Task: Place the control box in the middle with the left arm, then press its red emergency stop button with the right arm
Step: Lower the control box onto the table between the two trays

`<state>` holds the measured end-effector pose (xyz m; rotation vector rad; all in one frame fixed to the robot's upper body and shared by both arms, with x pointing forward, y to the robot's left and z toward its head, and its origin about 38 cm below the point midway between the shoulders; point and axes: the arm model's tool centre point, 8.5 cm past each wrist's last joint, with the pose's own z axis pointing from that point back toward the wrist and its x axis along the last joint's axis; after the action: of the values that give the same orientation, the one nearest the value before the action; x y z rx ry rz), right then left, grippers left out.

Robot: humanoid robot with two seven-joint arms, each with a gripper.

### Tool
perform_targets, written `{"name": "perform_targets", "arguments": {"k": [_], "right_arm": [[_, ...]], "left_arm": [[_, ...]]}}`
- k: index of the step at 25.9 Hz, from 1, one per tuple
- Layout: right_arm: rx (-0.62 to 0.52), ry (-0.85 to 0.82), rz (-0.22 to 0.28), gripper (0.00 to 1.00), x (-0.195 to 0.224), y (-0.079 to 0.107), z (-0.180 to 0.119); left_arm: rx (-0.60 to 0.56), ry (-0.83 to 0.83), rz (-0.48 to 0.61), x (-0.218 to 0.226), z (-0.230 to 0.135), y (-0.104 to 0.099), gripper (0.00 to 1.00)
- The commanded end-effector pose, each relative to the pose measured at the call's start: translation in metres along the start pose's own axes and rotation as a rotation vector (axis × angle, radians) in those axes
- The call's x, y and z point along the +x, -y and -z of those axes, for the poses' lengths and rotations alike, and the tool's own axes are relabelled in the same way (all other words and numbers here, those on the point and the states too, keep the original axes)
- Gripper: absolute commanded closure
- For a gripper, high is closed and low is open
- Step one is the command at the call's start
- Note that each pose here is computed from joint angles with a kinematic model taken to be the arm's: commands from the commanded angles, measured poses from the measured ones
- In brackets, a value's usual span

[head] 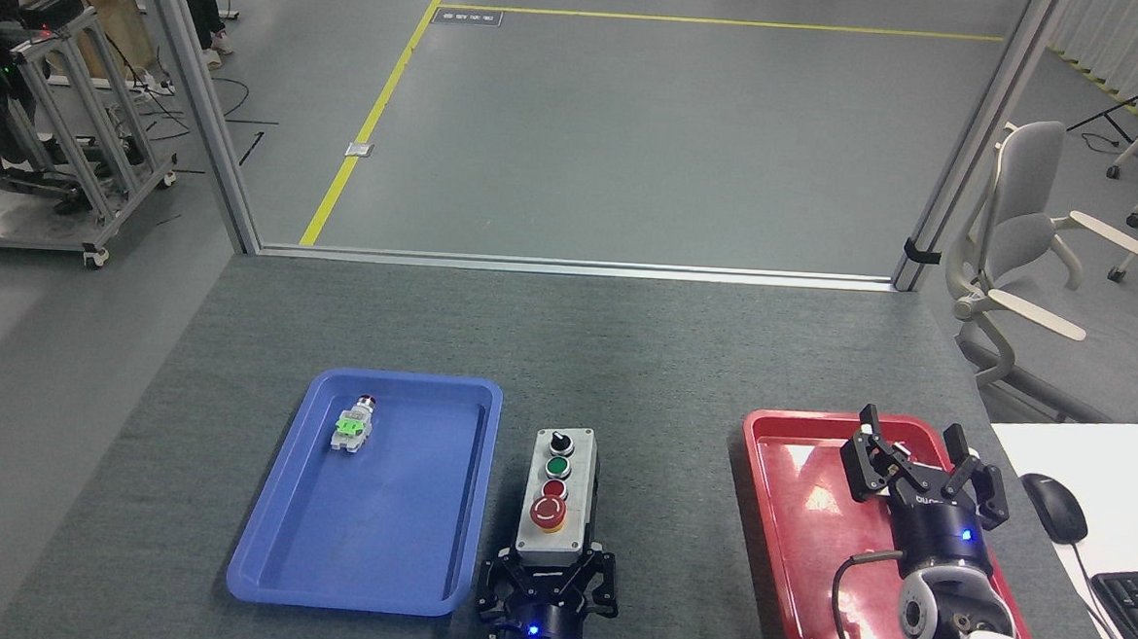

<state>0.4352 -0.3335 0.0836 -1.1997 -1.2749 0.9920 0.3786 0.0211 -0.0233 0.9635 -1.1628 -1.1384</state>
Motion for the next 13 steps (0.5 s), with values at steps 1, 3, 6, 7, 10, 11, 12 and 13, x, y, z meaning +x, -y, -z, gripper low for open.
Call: {"name": "perform_targets", "arguments": {"k": [1,3,6,7,10,11,12,13], "right_arm": [[-0.002,-0.003,-0.006,0.01,-0.0023,0.0014,0.0004],[-0.002,-0.006,-0.006,0.01,-0.0026,0.0014,0.0004],[-0.002,-0.005,-0.012,0.01,-0.0050,0.0021,0.0001],[-0.004,-0.006,-0.006,0.01,-0.0051,0.0028,0.0006],[0.000,-0.002,0.021,0.01,-0.0049,0.0004,-0.0015],[0.000,-0.002,0.022,0.01,-0.0049,0.0004,-0.0015],[0.000,-0.004,0.024,0.01,-0.0054,0.0006,-0.0015],[-0.002,-0.003,0.024,0.01,-0.0052,0.0012,-0.0010]], "left_arm": [[0.031,0.003,0.008,-0.0005,-0.0011,-0.0004,0.50],[0.039,0.005,0.008,0.0001,-0.0014,-0.0012,0.38],[0.051,0.015,0.012,0.0023,-0.0029,-0.0014,0.00],[0.051,0.025,0.018,0.0046,-0.0047,-0.0004,0.00],[0.052,0.032,0.022,0.0061,-0.0060,-0.0003,0.00],[0.053,0.031,0.022,0.0063,-0.0060,-0.0006,0.00],[0.055,0.031,0.022,0.0065,-0.0061,-0.0011,0.00],[0.060,0.033,0.019,0.0083,-0.0066,-0.0023,0.00]]}}
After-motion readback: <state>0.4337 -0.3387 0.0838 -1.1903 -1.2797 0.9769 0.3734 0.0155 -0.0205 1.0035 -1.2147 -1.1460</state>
